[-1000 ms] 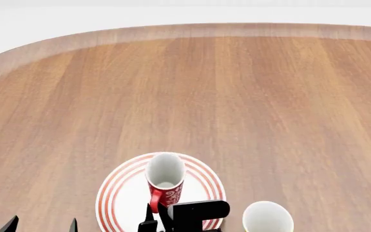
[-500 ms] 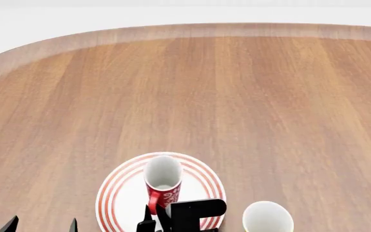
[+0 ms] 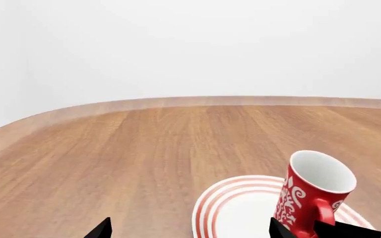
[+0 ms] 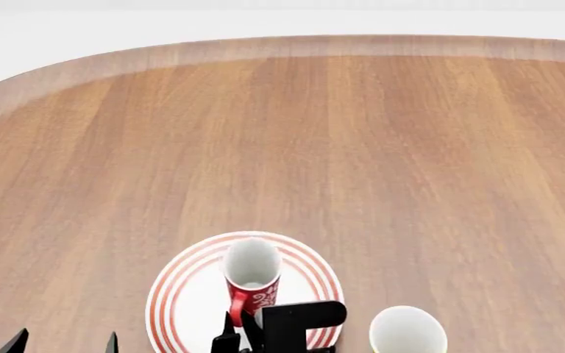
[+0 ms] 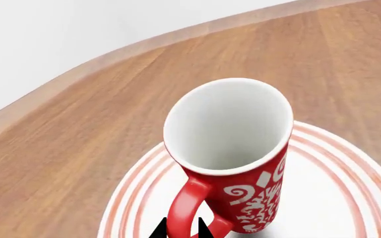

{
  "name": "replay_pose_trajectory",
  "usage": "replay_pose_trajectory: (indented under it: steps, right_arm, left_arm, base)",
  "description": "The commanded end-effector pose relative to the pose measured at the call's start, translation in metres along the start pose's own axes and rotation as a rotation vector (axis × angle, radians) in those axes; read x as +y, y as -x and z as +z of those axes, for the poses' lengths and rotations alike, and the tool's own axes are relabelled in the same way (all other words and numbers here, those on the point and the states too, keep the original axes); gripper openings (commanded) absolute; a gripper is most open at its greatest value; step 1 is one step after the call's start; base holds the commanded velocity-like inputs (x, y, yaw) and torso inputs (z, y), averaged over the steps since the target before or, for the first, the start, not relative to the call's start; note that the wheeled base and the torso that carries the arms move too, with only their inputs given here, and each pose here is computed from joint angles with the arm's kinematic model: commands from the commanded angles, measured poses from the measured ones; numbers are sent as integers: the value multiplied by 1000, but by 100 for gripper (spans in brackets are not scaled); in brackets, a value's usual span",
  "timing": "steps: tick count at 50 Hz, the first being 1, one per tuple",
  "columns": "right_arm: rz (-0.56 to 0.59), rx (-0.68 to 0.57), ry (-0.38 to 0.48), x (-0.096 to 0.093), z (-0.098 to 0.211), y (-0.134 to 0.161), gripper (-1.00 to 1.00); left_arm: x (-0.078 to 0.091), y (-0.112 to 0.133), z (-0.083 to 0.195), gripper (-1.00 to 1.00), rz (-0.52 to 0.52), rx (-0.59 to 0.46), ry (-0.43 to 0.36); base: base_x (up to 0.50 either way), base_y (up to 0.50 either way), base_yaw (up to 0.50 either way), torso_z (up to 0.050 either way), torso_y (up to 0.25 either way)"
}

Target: Put the red mug on the left plate.

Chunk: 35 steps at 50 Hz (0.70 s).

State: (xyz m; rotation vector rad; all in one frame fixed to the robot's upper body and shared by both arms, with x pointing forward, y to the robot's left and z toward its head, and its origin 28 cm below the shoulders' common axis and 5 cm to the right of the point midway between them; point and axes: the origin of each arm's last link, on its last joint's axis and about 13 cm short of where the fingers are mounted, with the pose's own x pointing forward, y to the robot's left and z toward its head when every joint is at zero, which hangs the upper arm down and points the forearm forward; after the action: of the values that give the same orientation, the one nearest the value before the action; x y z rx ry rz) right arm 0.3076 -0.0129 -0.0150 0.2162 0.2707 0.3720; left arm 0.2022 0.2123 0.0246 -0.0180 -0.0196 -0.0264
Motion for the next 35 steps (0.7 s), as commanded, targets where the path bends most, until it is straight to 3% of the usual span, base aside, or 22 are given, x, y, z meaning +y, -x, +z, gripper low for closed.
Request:
replay_pose_trajectory:
  steps: [1,25,35]
  right_arm:
    - [10,-5,5,1,3,-2,100]
    - [9,-32,-2,2,7,-1,100]
    - [-5,-89,19,7,17,16,100]
  left_arm:
    - [0,0,0,100,0,-1,-1]
    - [0,0,0,100,1,-1,0]
    - [1,1,2,100,2,-4,3]
  base:
    - [0,0,0,0,0]
    - [0,0,0,0,0]
    - [0,0,0,0,0]
